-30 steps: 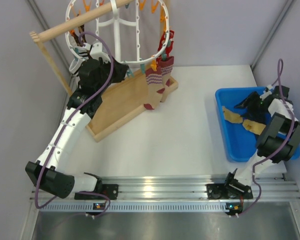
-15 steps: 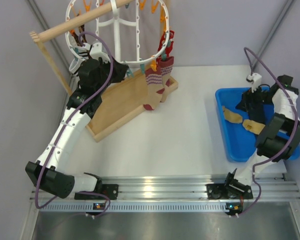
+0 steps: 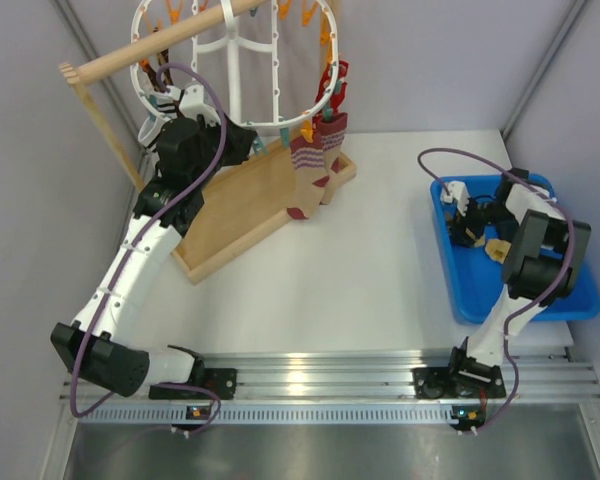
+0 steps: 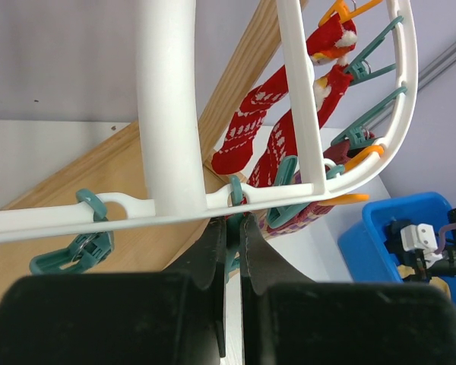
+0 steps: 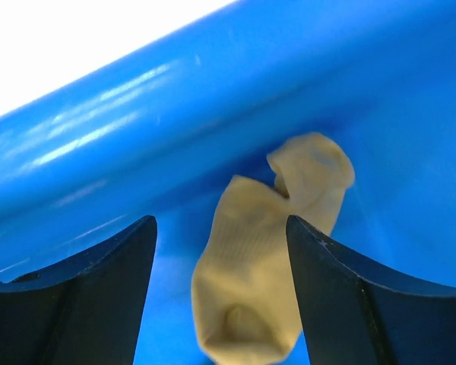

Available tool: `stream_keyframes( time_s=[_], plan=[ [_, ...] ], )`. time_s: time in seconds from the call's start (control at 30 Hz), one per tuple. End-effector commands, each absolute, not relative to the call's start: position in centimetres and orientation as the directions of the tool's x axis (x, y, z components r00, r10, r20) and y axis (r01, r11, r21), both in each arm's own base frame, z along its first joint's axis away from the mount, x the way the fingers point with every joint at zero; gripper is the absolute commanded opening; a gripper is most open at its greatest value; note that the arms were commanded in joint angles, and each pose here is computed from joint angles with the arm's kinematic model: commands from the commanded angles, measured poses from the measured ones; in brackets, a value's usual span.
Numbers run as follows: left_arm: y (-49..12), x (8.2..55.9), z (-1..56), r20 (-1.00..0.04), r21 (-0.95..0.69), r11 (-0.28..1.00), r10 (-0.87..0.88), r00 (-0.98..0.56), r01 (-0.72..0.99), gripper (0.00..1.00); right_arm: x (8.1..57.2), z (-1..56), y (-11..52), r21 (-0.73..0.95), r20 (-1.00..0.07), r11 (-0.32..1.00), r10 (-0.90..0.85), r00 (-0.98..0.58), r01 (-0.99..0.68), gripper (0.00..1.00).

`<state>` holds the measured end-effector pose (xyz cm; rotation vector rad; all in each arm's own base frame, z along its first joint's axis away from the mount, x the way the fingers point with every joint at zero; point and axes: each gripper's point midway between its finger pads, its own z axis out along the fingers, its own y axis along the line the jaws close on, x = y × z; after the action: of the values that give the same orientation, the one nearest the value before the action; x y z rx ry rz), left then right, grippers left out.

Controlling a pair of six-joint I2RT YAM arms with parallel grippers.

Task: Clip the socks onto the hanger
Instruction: Pick up the sock from the bin.

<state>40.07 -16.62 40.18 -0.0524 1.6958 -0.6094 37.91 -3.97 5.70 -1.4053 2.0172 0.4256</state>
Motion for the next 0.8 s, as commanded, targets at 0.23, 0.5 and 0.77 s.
stream_keyframes(
  time_s=[0.23,0.5,0.77],
  plan=[
    [-16.3,40.2,38.7,-0.903,-0.408,0.869,-0.339,-0.265,0.279,0.00,39.0,2.6,-5.0,-0.123,-0.589,0.339,-0.782,-0.207,-0.933,0.41],
    [-16.5,40.2,39.0,-0.903,-0.411,0.864,-0.341,-0.262,0.291,0.00,38.8,6.1,-5.8,-0.140,-0.641,0.404,-0.733,-0.228,-0.904,0.00],
    [-16.7,40.1,39.3,-0.902,-0.414,0.857,-0.342,-0.263,0.306,0.00,39.5,17.2,-5.0,-0.223,-0.759,0.475,-0.632,-0.154,-0.851,0.00]
  ],
)
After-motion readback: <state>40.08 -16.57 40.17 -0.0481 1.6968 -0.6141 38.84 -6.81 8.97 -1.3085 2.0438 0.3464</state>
